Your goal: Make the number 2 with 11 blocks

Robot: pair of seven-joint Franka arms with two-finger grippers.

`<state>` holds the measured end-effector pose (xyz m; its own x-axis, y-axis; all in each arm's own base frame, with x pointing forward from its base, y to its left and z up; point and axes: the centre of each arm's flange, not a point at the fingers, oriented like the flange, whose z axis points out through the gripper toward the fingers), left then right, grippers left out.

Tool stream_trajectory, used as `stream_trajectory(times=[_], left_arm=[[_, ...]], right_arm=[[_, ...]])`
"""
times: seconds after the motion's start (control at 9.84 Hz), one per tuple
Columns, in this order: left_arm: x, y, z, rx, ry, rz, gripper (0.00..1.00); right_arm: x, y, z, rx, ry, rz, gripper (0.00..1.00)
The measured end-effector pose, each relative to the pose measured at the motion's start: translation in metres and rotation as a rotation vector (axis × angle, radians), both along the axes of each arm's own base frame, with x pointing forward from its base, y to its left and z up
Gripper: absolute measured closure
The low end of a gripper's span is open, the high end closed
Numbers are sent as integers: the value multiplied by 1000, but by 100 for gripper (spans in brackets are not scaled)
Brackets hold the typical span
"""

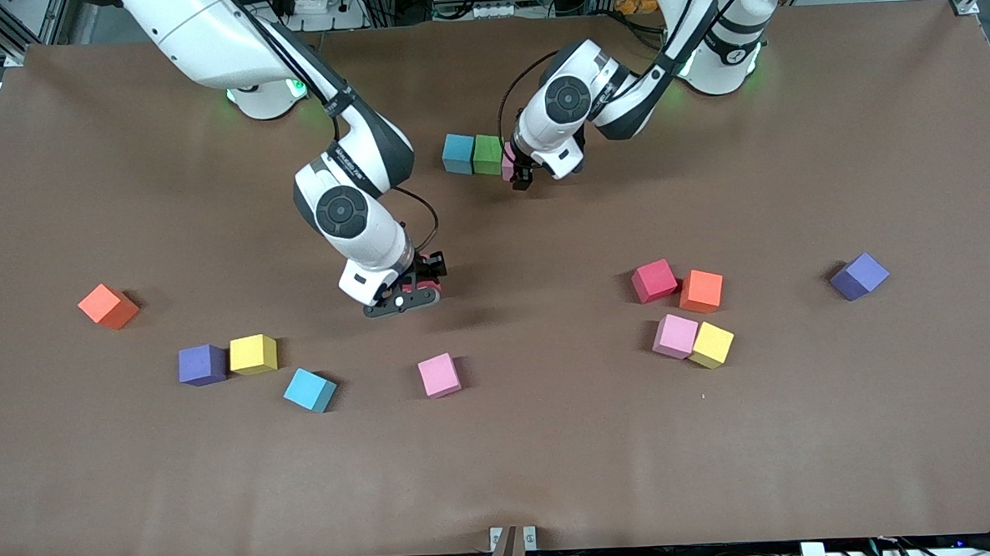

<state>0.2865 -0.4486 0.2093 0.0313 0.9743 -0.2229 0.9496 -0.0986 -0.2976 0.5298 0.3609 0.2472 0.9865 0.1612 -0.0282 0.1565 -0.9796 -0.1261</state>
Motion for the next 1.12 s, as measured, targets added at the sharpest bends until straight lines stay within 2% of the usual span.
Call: stream_trajectory(times=[0.3,0.51,0.81,1.02,1.12], left_arm=[[5,0,18,-6,-22,-2,0],[23,10,38,-17,-53,-3,0],[95,65,67,-61,-127,-107,0],[155,119,81,-56,-193,-230,0],[176,141,83,-48,-229,-311,0]], right_arm=[[-32,44,2,3,10,-70,38],[-58,76,3,5,17,-128,38],[-99,118,4,9,22,-194,38],[-131,146,2,-20,-9,-224,38],[-144,156,-2,-39,-30,-240,38]])
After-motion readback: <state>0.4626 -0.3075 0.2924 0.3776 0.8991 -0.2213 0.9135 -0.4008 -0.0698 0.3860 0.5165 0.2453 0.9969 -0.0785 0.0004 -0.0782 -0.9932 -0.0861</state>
